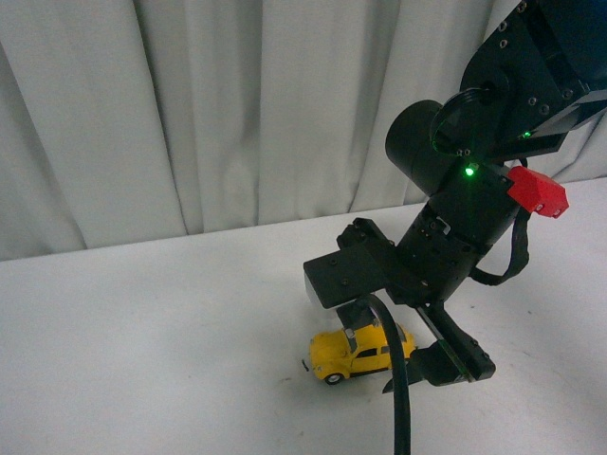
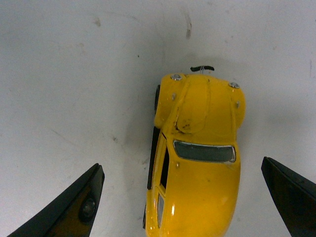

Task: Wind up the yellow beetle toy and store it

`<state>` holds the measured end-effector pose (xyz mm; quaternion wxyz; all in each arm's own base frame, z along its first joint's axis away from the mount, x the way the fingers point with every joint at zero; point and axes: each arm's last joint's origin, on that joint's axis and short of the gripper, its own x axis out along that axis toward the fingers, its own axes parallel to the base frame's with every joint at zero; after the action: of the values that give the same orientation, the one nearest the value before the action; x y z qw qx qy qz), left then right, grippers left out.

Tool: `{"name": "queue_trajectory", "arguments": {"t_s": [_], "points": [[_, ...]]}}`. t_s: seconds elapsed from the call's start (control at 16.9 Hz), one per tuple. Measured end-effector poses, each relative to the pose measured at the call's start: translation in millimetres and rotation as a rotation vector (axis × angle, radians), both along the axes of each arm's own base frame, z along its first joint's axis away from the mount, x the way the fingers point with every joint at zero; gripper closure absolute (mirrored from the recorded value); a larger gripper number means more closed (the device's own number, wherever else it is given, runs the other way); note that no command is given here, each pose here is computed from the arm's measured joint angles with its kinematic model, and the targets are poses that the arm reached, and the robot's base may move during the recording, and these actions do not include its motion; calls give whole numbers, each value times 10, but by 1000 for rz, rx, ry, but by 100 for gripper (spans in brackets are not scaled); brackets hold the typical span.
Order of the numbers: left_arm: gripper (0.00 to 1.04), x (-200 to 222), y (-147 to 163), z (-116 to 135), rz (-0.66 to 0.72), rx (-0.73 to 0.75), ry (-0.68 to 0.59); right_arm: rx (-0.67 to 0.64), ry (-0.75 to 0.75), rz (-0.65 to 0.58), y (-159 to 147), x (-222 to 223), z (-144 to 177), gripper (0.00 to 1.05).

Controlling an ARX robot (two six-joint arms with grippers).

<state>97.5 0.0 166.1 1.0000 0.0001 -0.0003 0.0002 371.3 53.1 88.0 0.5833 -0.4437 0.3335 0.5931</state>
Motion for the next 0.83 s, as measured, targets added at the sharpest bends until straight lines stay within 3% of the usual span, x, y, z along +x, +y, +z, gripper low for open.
{"name": "queue_trajectory", "arguments": {"t_s": [0.24, 0.53, 0.59, 0.83], "points": [[7, 0, 0, 0, 0, 0, 0, -38, 2, -19, -6, 28, -1, 8], [7, 0, 0, 0, 0, 0, 0, -57, 13, -11, 34, 24, -49, 58], [7, 0, 0, 0, 0, 0, 0, -58, 11, -12, 32, 29, -44, 63], [7, 0, 0, 0, 0, 0, 0, -62, -18, 7, 31, 48, -43, 64]]}}
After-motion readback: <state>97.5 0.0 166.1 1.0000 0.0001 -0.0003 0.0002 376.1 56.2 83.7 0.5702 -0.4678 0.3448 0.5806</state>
